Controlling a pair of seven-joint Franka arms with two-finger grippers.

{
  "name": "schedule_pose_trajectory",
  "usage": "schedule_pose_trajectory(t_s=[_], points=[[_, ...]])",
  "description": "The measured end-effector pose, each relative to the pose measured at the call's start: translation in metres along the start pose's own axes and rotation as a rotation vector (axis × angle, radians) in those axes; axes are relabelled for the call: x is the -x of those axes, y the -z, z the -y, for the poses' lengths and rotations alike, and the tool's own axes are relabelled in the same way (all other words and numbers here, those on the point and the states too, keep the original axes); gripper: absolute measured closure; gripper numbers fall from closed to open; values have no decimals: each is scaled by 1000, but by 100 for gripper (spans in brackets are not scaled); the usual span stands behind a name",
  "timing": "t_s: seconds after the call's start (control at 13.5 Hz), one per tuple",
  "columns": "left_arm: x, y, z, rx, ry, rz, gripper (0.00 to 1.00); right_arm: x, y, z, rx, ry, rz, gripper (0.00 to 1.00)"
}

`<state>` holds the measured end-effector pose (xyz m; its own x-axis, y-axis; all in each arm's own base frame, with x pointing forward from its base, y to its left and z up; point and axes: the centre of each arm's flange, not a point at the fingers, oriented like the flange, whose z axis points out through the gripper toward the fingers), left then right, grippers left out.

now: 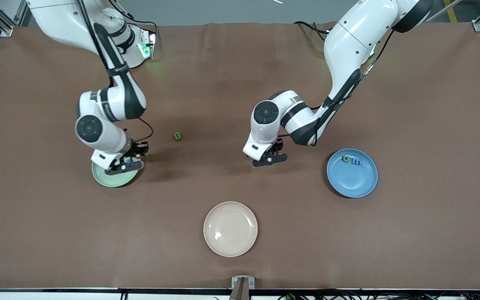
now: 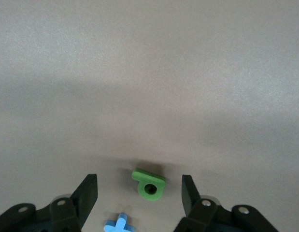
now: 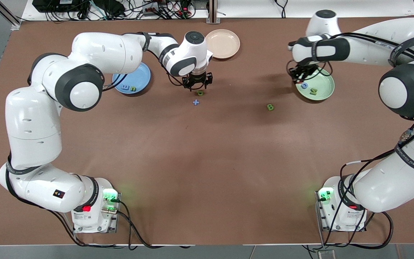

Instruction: Sort upper and lower case letters into plates

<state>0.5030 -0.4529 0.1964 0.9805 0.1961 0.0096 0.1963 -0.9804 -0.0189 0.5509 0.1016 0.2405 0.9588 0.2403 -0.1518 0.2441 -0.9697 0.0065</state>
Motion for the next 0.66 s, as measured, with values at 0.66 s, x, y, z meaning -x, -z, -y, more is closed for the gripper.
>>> schedule_pose_trajectory(t_s=[0.66], points=[[9,-16,-5,10,-15,14,7,17,-21,-115,3,51,-25,64]])
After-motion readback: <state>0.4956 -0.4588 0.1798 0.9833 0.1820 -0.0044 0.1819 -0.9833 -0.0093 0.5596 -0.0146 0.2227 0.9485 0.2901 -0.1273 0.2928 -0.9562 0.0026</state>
